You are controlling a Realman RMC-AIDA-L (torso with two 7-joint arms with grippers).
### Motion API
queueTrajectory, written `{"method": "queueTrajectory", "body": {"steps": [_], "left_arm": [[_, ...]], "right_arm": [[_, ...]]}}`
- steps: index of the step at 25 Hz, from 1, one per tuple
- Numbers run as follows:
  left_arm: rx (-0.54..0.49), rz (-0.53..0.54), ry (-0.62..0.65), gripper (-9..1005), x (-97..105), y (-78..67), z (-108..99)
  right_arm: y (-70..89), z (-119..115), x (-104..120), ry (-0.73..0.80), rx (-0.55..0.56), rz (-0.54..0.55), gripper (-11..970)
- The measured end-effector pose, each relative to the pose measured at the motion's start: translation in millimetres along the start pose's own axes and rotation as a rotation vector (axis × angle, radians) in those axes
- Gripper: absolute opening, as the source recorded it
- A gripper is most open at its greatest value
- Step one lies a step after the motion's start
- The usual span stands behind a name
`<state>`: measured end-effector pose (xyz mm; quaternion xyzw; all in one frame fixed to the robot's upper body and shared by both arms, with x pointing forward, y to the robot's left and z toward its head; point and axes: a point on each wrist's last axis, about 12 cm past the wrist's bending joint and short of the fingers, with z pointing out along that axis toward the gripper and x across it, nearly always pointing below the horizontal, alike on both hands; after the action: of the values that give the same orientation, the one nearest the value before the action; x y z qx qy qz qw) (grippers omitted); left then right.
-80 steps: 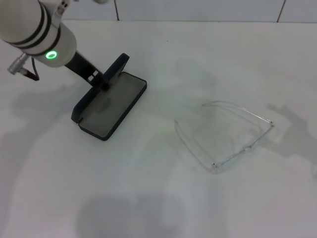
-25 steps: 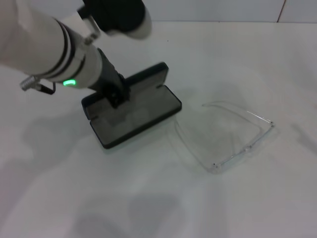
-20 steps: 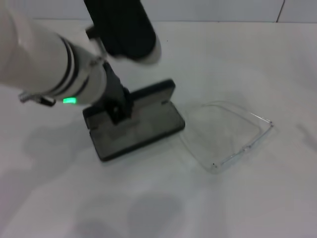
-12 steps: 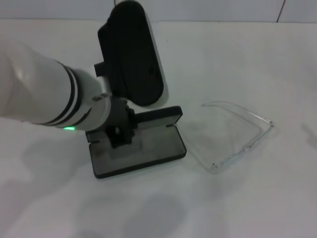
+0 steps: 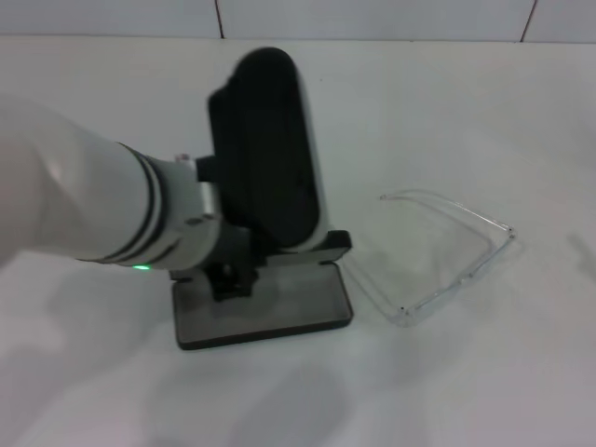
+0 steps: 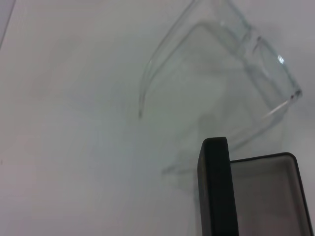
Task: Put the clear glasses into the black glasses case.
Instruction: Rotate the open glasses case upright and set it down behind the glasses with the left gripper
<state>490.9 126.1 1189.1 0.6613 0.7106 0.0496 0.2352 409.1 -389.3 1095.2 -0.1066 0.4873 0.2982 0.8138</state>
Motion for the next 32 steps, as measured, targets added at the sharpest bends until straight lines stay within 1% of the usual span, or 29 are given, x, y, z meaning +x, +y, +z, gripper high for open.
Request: {"method": "queueTrajectory", "body": {"steps": [5, 12, 16, 20, 25, 32], "left_arm": [[-0.016, 0.045, -0.047, 204, -13, -3.1, 7], [-0.054, 0.075, -0.119, 205, -29, 1.8, 19], [-0.069, 0.118, -0.146, 206, -40, 1.9, 29], [-0.088, 0.187, -0.172, 206, -51, 2.3, 38], [-0.083, 0.239, -0.163, 207, -54, 1.4, 44], [-0.095, 0.254, -0.166, 208, -57, 2.9, 47]], "right_arm": [[0.0, 0, 0, 0.000, 0.000, 0.002, 884], [1.1, -1, 1, 0.012, -0.007, 0.010, 885], [1.6, -3, 0, 0.015, -0.003, 0.010, 885], [2.0, -6, 0, 0.017, 0.007, 0.006, 885], [2.2, -9, -1, 0.020, 0.017, 0.004, 885], [1.7, -12, -2, 0.022, 0.033, -0.003, 884]]}}
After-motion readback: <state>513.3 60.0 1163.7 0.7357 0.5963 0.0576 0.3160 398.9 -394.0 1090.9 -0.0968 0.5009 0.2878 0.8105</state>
